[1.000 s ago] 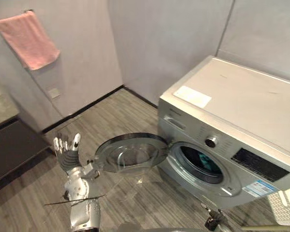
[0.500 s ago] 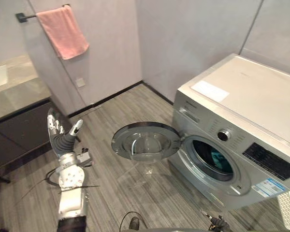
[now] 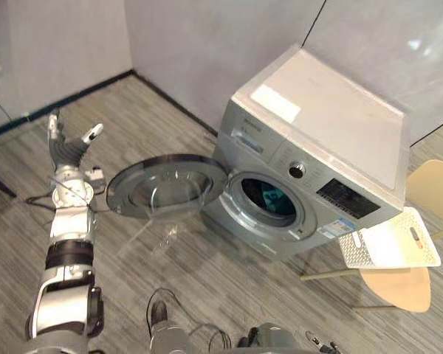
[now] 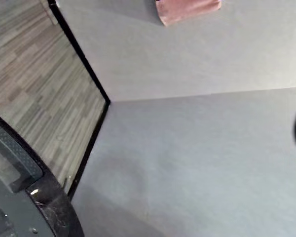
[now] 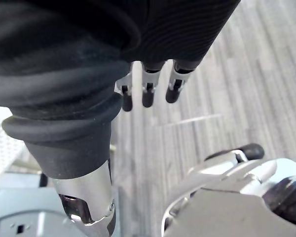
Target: Pick up the laundry basket with both hands and put the clothes into the washing machine.
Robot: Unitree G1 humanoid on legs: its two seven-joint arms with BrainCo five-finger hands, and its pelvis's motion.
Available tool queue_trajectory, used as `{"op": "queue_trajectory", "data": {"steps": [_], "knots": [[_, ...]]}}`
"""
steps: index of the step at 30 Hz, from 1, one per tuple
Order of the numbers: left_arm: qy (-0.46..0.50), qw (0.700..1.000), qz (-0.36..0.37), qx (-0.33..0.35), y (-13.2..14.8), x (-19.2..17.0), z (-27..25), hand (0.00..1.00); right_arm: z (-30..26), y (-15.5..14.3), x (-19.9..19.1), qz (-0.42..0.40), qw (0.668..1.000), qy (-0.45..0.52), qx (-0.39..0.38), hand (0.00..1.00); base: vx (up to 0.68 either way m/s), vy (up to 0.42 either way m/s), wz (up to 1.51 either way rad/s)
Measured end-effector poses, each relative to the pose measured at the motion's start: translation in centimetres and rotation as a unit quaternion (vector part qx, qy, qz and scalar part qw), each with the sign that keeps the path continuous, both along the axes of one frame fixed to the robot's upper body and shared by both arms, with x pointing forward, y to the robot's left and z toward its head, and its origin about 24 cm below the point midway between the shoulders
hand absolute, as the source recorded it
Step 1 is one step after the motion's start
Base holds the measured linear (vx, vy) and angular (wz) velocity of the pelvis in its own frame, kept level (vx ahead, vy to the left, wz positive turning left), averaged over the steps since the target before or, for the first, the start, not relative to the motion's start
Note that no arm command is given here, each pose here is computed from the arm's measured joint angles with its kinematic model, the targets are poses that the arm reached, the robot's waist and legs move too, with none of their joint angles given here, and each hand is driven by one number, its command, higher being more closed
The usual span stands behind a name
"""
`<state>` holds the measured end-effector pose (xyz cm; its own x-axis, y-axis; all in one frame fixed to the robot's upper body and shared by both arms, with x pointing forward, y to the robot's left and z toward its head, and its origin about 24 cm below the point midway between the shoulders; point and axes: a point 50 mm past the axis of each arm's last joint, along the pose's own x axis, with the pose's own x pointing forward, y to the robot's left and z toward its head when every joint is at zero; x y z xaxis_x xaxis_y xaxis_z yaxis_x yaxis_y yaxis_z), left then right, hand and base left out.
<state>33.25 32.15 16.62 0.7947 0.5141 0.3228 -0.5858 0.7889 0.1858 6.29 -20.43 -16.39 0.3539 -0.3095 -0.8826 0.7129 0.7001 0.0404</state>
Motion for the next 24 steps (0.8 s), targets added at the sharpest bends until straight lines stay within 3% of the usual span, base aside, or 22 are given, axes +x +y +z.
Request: {"op": "queue_trajectory", "data": {"steps": [6,10,16,24], "knots": [[-0.087,0.996,-0.016,0.019,-1.5,2.3,7.5,0.00,2.4,0.3,5.7,0.048,0.992,-0.115,-0.026,0.00,-0.02,-0.040,-0.18],[-0.129,0.990,-0.013,0.053,-1.8,3.2,14.1,0.00,7.0,1.2,12.1,0.119,0.955,-0.264,-0.060,0.00,-0.06,-0.052,-0.47],[-0.185,0.977,-0.051,0.090,-5.1,3.4,21.5,0.00,9.3,1.0,13.1,0.126,0.933,-0.328,-0.077,0.00,-0.07,0.021,-0.18],[-0.226,0.969,-0.083,0.047,-4.8,2.8,23.3,0.00,8.4,1.3,12.0,0.120,0.942,-0.307,-0.068,0.00,-0.04,0.112,-0.13]]}}
